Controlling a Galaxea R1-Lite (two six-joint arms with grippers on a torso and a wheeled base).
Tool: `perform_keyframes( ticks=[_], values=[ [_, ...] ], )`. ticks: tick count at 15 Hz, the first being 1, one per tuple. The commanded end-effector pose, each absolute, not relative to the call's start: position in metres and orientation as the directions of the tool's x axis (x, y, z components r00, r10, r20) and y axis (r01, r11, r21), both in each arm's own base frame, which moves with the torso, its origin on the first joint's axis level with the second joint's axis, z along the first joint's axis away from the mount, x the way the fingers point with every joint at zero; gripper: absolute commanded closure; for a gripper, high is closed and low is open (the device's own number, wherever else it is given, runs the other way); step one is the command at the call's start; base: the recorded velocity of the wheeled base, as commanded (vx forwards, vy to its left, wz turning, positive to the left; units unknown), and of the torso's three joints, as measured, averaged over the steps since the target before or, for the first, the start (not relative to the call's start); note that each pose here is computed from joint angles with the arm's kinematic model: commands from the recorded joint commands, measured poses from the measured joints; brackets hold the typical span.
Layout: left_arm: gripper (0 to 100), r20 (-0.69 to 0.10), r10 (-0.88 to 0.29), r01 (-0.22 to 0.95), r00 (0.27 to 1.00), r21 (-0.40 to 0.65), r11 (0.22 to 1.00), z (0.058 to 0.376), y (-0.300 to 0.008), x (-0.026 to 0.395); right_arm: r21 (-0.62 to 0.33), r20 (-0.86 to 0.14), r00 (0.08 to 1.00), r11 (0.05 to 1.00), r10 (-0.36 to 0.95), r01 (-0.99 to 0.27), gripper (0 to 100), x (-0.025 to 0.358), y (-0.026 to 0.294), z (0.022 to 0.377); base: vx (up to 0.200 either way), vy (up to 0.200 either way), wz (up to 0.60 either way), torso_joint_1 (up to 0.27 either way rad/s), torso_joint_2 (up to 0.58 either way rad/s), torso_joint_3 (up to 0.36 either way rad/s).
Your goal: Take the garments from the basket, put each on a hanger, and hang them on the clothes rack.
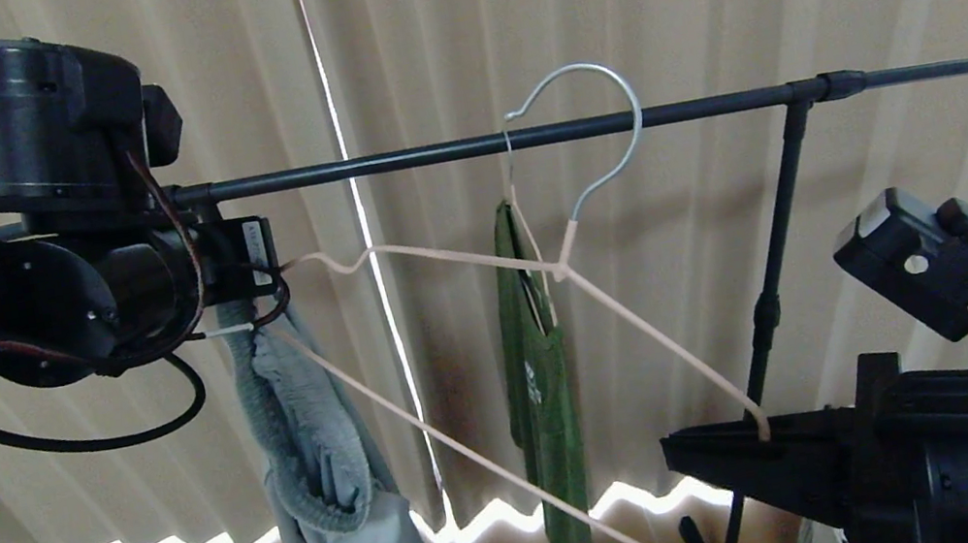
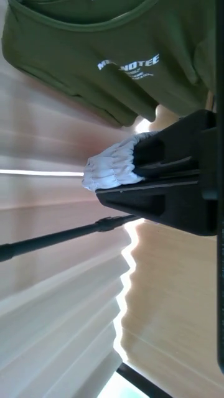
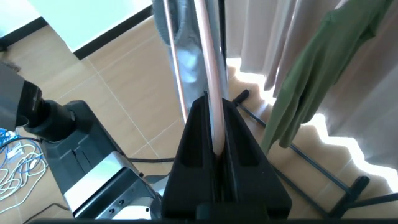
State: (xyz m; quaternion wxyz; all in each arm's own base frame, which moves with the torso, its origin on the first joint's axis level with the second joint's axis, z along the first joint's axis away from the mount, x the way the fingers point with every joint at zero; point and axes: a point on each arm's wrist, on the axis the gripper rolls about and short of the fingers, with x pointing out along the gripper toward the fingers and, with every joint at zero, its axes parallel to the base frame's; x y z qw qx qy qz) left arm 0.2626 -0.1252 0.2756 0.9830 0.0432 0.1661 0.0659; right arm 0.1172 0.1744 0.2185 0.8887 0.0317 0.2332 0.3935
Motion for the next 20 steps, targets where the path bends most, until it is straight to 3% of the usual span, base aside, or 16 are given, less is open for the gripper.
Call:
perform_keyframes(
  ticks=[1, 15, 18, 20],
  values=[
    [100, -0.316, 0.134, -0.107, 0.939, 0.102, 0.989, 0.278, -0.125, 0.257, 0.230, -0.423, 0.580, 0.702, 0.696, -0.675, 100, 0.127, 0.189, 0.212, 0.000, 0.000, 0.00, 0.000, 0.00, 0.000],
    [100, -0.302, 0.087, -0.062, 0.949, 0.090, 0.994, 0.281, -0.120, 0.221, 0.272, -0.448, 0.660, 0.795, 0.603, -0.542, 100, 0.186, 0.246, 0.205, 0.000, 0.000, 0.00, 0.000, 0.00, 0.000],
    [100, -0.277, -0.016, 0.033, 0.961, 0.059, 0.998, 0.291, -0.129, 0.203, 0.272, -0.453, 0.660, 0.798, 0.599, -0.538, 100, 0.194, 0.257, 0.202, 0.000, 0.000, 0.00, 0.000, 0.00, 0.000],
    [100, -0.279, -0.150, 0.164, 0.948, 0.028, 0.986, 0.295, -0.134, 0.193, 0.263, -0.464, 0.655, 0.799, 0.596, -0.540, 100, 0.194, 0.256, 0.200, 0.000, 0.000, 0.00, 0.000, 0.00, 0.000]
  ],
)
